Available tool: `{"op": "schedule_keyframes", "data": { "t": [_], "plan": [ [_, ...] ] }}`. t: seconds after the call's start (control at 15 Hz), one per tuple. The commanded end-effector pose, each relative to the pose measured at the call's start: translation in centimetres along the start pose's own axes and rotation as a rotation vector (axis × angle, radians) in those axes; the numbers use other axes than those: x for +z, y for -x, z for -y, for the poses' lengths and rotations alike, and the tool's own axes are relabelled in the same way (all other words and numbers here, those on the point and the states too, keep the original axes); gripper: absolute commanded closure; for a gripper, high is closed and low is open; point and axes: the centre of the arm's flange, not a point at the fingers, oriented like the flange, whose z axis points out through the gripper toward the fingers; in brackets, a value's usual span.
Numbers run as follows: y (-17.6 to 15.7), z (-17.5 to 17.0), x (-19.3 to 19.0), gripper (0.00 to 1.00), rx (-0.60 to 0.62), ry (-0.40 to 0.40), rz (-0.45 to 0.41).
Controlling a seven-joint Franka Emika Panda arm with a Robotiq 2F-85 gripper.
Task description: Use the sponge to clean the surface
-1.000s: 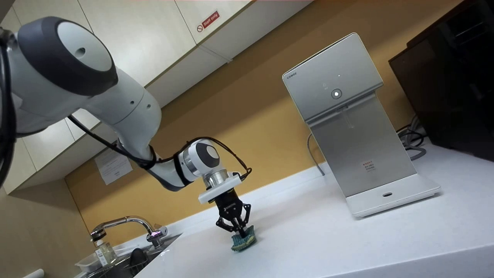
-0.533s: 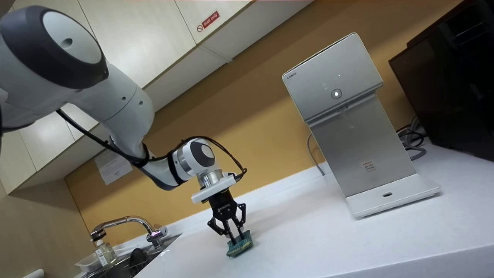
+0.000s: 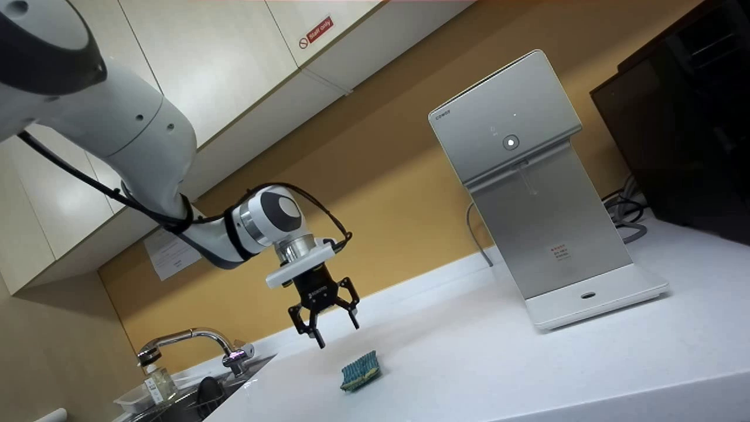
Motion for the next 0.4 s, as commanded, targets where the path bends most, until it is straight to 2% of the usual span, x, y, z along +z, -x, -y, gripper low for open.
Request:
{"op": "schedule_keyframes", "data": {
  "t": [0.0, 0.33],
  "plan": [
    [3.2, 1.0, -2.6, 0.0, 0.007, 0.017, -0.063],
    [4.7, 1.6, -3.6, 0.0, -0.019, 0.028, -0.091]
  ]
}}
